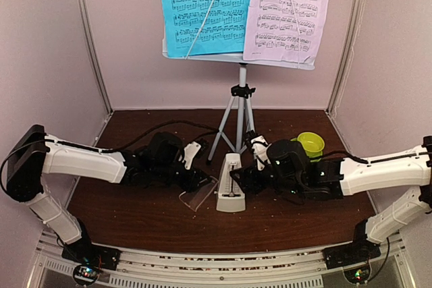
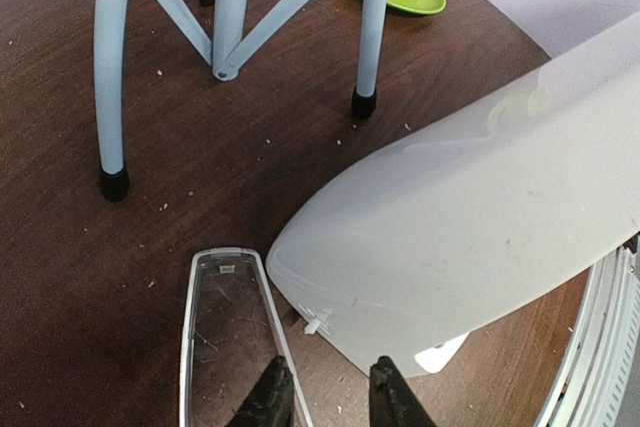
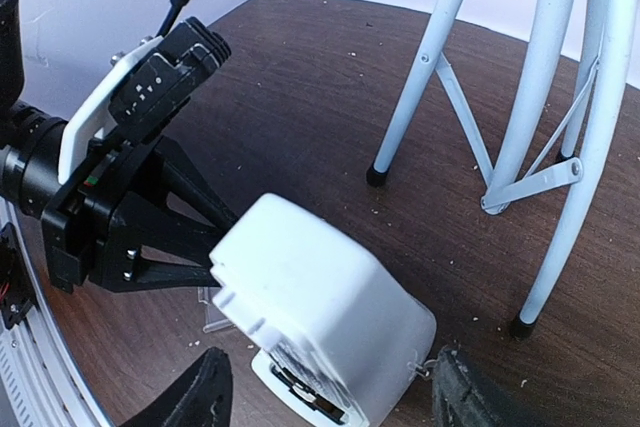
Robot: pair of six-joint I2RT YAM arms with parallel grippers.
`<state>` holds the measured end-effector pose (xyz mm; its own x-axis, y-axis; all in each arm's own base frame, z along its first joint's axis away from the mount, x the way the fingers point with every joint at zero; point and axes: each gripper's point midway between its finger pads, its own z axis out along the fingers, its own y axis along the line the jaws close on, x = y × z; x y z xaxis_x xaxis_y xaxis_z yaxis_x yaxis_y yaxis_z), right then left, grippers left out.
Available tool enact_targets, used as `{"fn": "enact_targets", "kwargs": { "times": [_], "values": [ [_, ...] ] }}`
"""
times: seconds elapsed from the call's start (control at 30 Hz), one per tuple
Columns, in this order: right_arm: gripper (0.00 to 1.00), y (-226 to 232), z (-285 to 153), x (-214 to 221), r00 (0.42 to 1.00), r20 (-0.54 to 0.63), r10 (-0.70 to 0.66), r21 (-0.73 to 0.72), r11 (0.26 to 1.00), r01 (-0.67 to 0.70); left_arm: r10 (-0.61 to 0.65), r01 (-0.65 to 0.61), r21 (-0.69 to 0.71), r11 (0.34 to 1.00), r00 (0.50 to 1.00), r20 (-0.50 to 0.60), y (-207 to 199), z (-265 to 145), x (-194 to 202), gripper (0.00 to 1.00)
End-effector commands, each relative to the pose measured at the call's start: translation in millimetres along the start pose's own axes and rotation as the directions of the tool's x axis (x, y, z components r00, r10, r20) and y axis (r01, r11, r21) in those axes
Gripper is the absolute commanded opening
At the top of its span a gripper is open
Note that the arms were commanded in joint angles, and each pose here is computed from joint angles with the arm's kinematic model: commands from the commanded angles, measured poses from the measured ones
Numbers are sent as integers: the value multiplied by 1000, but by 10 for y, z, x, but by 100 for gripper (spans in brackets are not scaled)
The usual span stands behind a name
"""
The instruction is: Set up the instrument practice props
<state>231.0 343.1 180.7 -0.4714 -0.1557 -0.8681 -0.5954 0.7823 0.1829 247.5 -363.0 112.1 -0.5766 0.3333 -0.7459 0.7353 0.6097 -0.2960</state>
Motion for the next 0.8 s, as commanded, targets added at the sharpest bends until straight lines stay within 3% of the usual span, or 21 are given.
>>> {"fn": "enact_targets", "kwargs": {
  "times": [0.0,0.27,0.47,0.77],
  "values": [
    [66,46,63,-128,1000,17,-4,21,1000,3,19,-19,14,1000,999,46,-36,-9,-184,28],
    [55,-141,106,-43,1000,-24,-7,138,990,10,23,-23,12,1000,999,47,-31,-33,-170,28],
    [45,-165,16,-53,1000,-10,-3,131,991,5,31,-31,12,999,999,45,-31,-26,-173,28],
    [40,-110,-87,-17,1000,28,-11,51,999,9,38,-38,20,999,998,43,-51,4,-203,28]
  ]
}}
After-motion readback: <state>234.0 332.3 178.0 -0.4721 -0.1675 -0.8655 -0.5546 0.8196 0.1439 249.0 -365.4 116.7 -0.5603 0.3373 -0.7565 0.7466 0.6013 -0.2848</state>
